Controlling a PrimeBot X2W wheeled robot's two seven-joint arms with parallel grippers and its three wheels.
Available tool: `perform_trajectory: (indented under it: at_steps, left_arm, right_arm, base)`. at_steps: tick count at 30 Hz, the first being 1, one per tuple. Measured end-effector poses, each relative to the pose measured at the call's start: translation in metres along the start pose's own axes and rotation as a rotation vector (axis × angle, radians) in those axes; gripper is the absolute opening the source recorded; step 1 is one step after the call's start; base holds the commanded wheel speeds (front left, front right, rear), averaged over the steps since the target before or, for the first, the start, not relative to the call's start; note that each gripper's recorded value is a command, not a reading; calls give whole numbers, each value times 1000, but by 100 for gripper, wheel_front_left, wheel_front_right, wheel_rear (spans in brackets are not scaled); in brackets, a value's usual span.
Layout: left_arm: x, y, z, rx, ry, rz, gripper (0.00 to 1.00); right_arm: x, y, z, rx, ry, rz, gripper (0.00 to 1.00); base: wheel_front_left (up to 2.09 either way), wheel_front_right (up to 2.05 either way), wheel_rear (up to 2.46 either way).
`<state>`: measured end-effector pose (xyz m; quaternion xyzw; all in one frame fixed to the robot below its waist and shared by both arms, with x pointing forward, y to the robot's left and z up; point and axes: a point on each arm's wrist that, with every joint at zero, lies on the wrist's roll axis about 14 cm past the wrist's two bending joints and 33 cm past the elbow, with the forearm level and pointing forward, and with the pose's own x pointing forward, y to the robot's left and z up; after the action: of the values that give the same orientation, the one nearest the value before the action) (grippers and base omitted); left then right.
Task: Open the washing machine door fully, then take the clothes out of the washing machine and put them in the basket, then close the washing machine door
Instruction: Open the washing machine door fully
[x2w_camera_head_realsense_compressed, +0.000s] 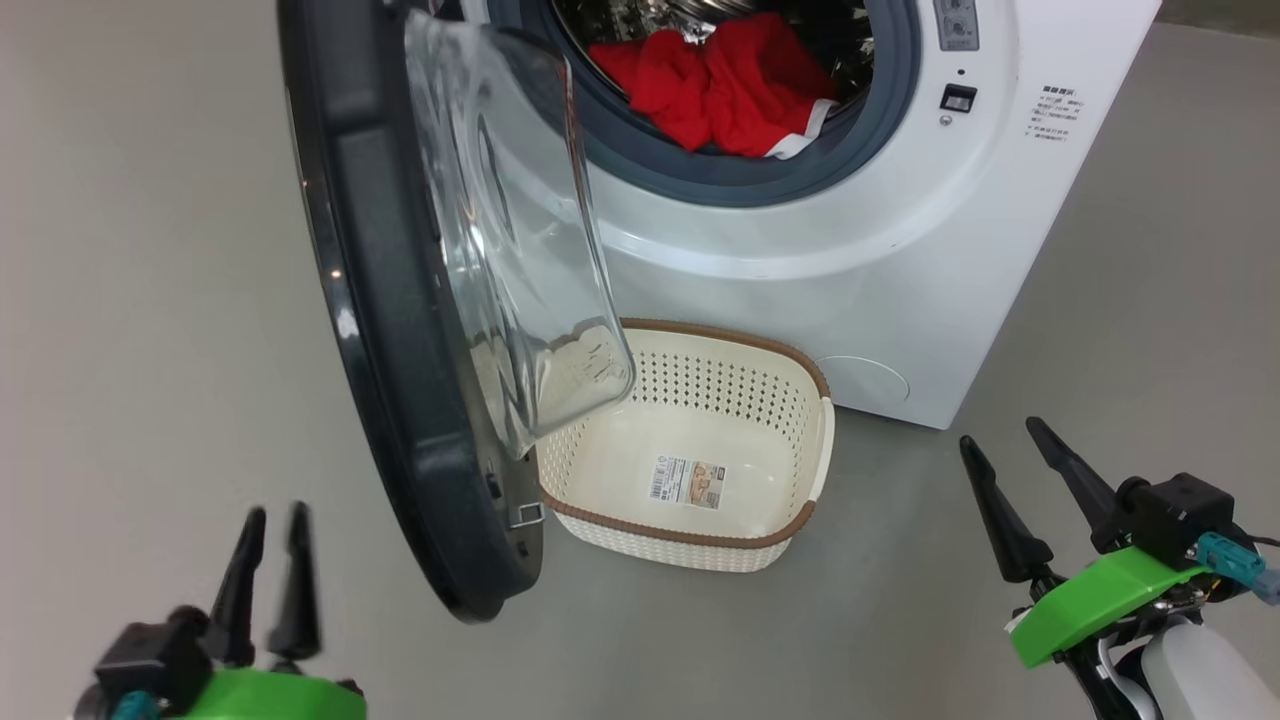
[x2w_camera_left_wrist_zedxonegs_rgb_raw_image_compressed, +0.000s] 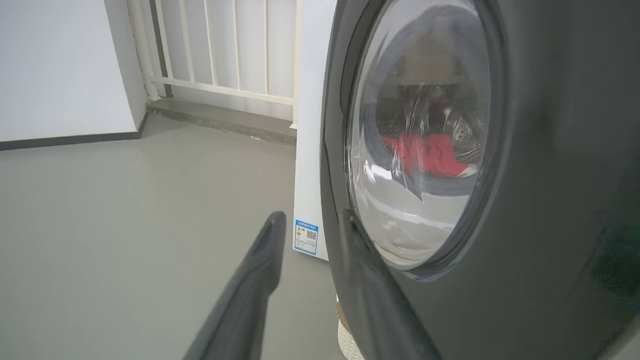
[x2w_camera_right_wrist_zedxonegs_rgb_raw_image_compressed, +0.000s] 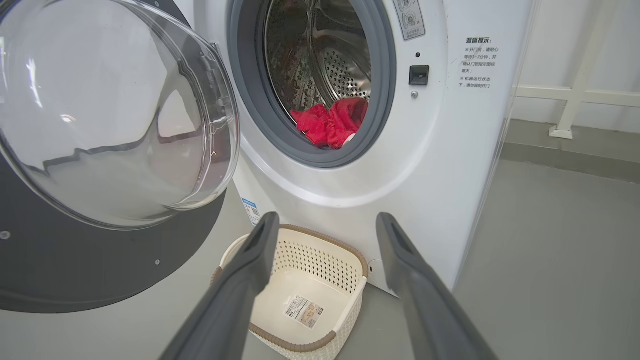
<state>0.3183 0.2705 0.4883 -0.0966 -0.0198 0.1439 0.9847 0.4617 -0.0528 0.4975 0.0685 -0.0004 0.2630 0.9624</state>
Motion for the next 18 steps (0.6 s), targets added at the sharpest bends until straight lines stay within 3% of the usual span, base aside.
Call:
perform_trajectory:
  at_steps: [8,13,18]
  left_arm:
    - [8,-9,96,-17,-301,-26,0]
    - [-1,-46,150,-26,-472,-129,0]
    - [-11,-89,159,-50,-506,-259,0]
  right_arm:
    - [-2,3,1,-2,-2,6,100]
    - [-2,3,2,-3,-6,6,100]
    - [-3,2,5,-10,-12,3,100]
  base:
    - [0,0,0]
    - [0,0,0]
    - [0,0,0]
